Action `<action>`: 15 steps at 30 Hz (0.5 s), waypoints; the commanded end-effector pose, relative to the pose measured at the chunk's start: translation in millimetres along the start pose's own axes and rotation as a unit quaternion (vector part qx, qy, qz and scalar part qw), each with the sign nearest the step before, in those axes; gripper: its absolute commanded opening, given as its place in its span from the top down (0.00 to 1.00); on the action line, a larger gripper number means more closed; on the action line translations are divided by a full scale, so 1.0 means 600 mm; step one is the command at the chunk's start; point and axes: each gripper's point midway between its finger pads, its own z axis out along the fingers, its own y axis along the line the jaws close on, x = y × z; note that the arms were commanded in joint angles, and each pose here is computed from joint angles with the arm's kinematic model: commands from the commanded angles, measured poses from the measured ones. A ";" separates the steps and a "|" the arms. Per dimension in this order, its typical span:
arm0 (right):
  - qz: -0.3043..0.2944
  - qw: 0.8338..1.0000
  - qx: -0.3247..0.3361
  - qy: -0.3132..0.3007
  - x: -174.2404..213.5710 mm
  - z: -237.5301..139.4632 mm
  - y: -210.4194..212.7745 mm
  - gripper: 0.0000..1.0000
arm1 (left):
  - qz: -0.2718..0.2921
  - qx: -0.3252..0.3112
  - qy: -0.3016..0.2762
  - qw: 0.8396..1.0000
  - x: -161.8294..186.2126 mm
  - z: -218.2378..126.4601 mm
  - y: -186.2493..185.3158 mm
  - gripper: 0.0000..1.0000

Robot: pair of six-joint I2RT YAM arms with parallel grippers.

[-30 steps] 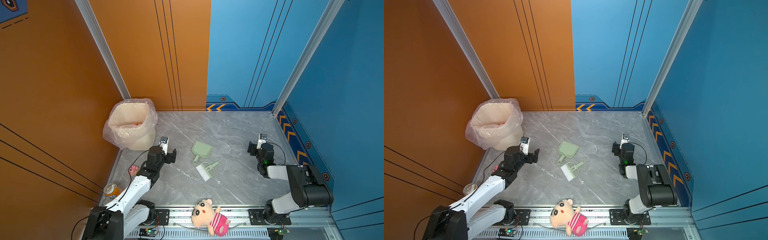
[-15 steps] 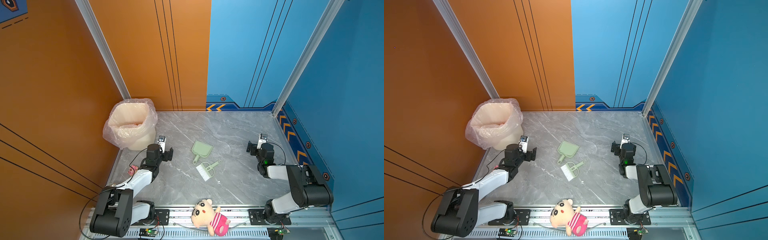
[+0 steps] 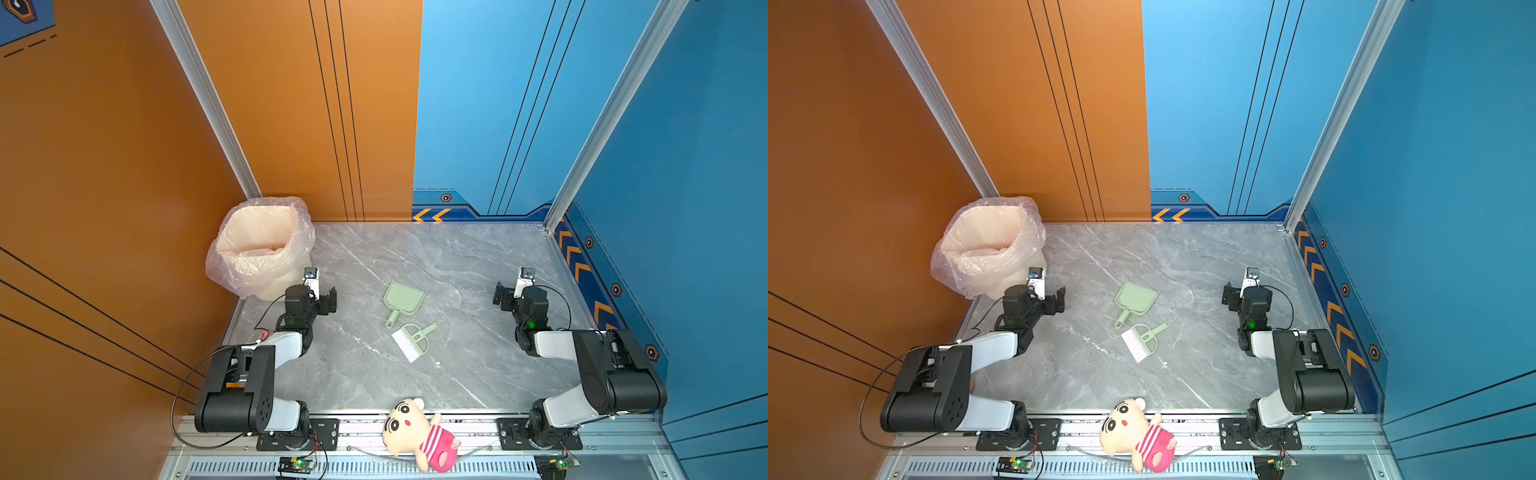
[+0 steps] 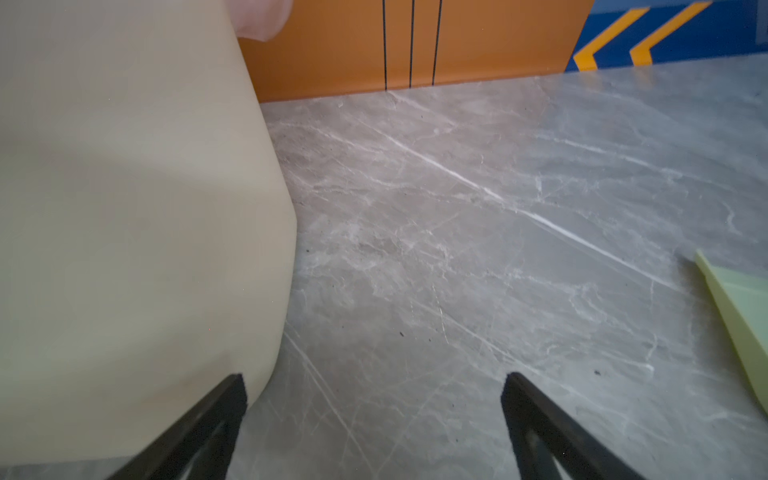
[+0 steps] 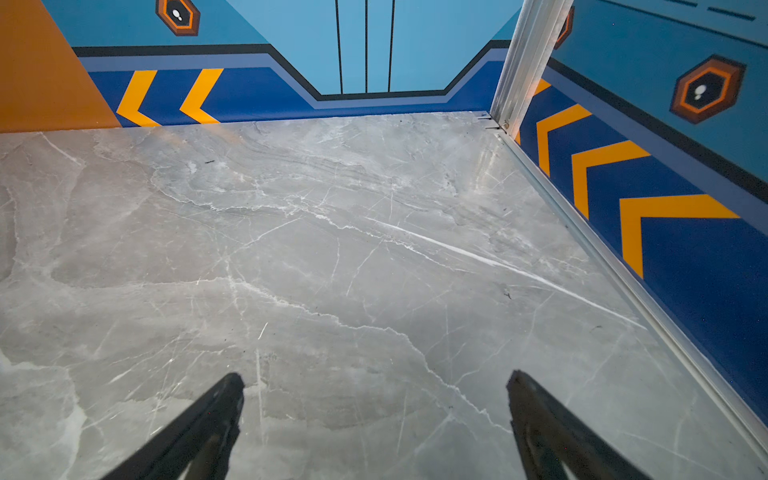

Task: Sweep away the paper scraps from the table

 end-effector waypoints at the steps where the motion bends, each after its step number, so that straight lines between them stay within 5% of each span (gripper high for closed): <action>1: 0.001 1.000 0.005 -0.001 0.004 0.000 -0.002 0.00 | -0.022 0.008 -0.044 0.999 0.006 0.010 -0.001 0.02; 15: 0.001 1.000 0.004 -0.001 0.004 0.000 -0.002 0.00 | -0.027 0.011 -0.025 0.999 0.014 0.013 0.002 0.02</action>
